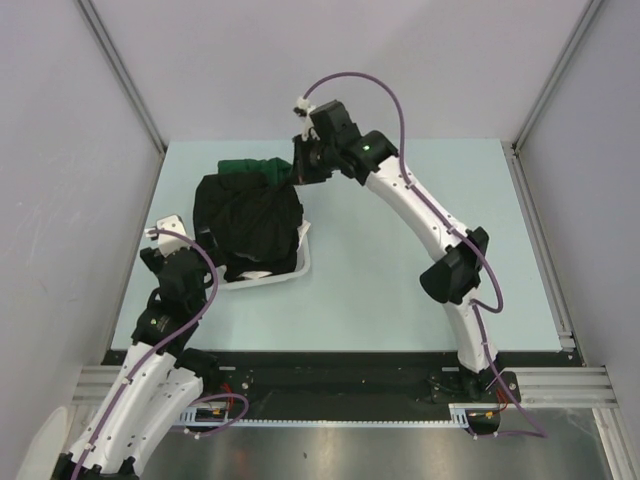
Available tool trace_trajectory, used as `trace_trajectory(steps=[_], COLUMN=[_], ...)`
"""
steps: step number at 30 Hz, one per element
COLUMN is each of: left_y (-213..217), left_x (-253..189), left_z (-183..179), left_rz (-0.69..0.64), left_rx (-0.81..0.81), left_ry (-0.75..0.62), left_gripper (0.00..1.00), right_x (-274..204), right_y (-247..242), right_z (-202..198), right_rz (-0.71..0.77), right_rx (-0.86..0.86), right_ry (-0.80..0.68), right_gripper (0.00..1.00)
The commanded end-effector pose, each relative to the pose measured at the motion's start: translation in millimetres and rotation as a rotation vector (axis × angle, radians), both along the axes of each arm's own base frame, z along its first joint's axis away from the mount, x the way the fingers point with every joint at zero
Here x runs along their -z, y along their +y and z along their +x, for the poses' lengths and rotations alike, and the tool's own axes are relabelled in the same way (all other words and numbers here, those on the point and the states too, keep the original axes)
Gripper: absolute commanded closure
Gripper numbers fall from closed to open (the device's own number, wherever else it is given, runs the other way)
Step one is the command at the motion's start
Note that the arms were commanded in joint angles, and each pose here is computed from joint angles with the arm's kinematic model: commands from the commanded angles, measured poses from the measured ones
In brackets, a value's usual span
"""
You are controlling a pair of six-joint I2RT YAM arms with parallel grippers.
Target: Fold and stack the t-shirts
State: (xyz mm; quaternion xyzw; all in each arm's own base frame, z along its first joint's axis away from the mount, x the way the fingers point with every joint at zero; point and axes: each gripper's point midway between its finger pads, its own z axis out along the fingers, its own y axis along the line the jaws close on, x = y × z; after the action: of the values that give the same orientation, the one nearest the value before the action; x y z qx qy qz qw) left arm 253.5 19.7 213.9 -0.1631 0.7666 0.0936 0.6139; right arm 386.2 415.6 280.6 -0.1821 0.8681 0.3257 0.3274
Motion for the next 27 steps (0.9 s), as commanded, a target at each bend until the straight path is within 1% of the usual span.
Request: trace_trajectory(steps=[1,2,3,5,6,8,9,11,13,14,16,23,25,27], left_y=[-4,-4,-4,-4,-4,-5,-5,-6,-7,-7,-8,-9,-10,-12], left_x=[-2,-1,-1,-1,-1,0,-2,-1,-2,-2,-2,-2,-1,2], left_z=[1,1,1,1,1,2,2,3,4,4,5,5,6,6], left_rz=[-0.023,-0.022,-0.022,-0.022,-0.025,-0.025,-0.028,-0.031,-0.032,-0.034,-0.035,-0.040,-0.049,-0.061], left_rx=[0.013,0.012,0.012,0.012,0.013,0.014,0.017,0.018,0.024,0.024,0.028,0.031,0.036,0.041], left_ry=[-0.022,-0.020,-0.020,-0.020,-0.022,-0.021,-0.026,-0.028,-0.031,-0.032,-0.033,-0.037,-0.038,-0.038], left_gripper=[0.00,0.01,0.01,0.01,0.01,0.01,0.01,0.00,0.01,0.01,0.00,0.01,0.00,0.00], right_x=[-112,-124,-136,-169,-179,-210,-220,-245,-259,-270,-276,-289,-291,-280], right_y=[-55,-64,-84,-111,-132,-162,-185,-211,-240,-249,-265,-288,-289,-287], right_z=[32,36,46,49,57,56,63,57,58,52,50,35,32,37], right_rz=[0.139,0.154,0.162,0.195,0.194,0.216,0.204,0.214,0.199,0.206,0.199,0.163,0.170,0.164], right_rx=[0.134,0.153,0.198,0.245,0.293,0.351,0.407,0.460,0.528,0.544,0.575,0.627,0.626,0.615], right_ry=[-0.254,-0.284,-0.314,-0.389,-0.422,-0.498,-0.535,-0.605,-0.658,-0.687,-0.705,-0.751,-0.751,-0.717], right_gripper=[1.00,1.00,1.00,1.00,1.00,1.00,1.00,1.00,1.00,1.00,1.00,1.00,1.00,1.00])
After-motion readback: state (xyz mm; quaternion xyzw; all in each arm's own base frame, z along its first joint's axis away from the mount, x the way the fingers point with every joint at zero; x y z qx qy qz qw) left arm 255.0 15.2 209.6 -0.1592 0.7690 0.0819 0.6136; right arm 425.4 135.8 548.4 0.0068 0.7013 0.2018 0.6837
